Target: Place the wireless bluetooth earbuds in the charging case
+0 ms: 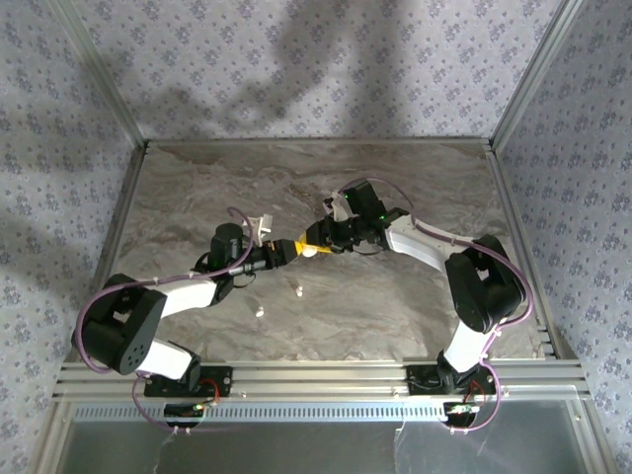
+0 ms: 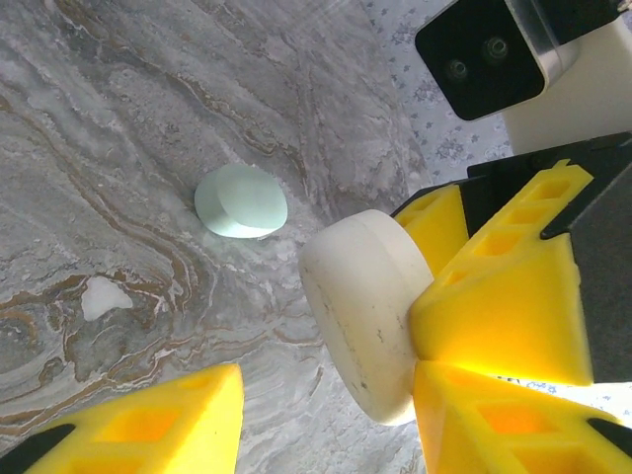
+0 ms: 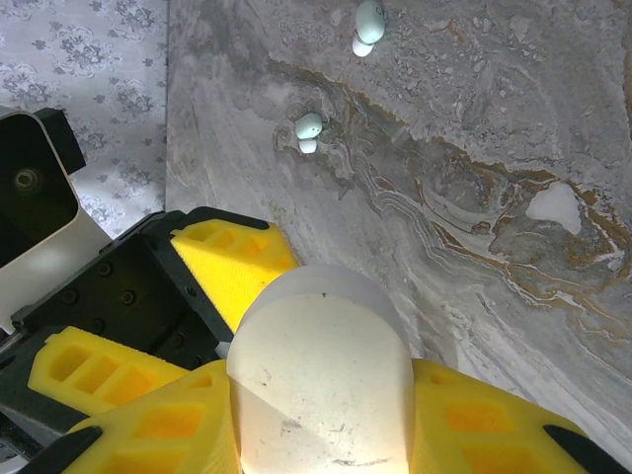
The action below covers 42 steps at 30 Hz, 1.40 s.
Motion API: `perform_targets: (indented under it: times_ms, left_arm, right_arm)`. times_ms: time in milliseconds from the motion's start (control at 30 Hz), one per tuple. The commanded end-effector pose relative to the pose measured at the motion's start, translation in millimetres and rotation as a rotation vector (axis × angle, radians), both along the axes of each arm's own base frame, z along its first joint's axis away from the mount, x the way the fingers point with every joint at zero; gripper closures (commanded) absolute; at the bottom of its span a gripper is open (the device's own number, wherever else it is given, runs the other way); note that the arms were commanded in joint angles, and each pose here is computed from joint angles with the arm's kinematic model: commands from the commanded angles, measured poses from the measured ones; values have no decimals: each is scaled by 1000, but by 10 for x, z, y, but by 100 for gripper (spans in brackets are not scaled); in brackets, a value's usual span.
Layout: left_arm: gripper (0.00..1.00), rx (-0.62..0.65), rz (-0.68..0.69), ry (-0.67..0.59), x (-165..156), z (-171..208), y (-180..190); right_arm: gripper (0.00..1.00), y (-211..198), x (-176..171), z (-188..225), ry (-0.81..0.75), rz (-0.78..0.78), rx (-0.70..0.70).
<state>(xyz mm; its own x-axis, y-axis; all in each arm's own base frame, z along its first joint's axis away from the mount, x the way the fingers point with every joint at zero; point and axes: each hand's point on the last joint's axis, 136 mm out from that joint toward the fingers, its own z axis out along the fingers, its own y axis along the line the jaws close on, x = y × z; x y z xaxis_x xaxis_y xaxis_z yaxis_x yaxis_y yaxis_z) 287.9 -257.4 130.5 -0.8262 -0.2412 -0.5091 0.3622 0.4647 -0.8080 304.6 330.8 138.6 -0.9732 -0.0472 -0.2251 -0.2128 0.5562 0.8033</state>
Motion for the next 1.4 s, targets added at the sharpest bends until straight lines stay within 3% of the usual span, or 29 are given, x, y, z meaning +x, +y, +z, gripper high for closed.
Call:
perform_targets:
  times_ms: [0,500,933,1200,1367]
  left_arm:
    - [50,-39,-30,-54,42,188,-83]
    - [50,60,55,20,192,-134,61]
    - [49,37,75,-17,188,-9,161]
    - [31,-56,15,-123,32,318,82]
    - [28,-77,-42,-135,-52,355,-75]
  right_arm:
    - [65,67,-70,98,14,22,51]
    - [66,43,-174,365,2,36,128]
    - [67,-182,-196,192,14,-7,63]
    - [67,-175,-165,171,22,-18,67]
    - [67,-148,-129,188,31,-27,81]
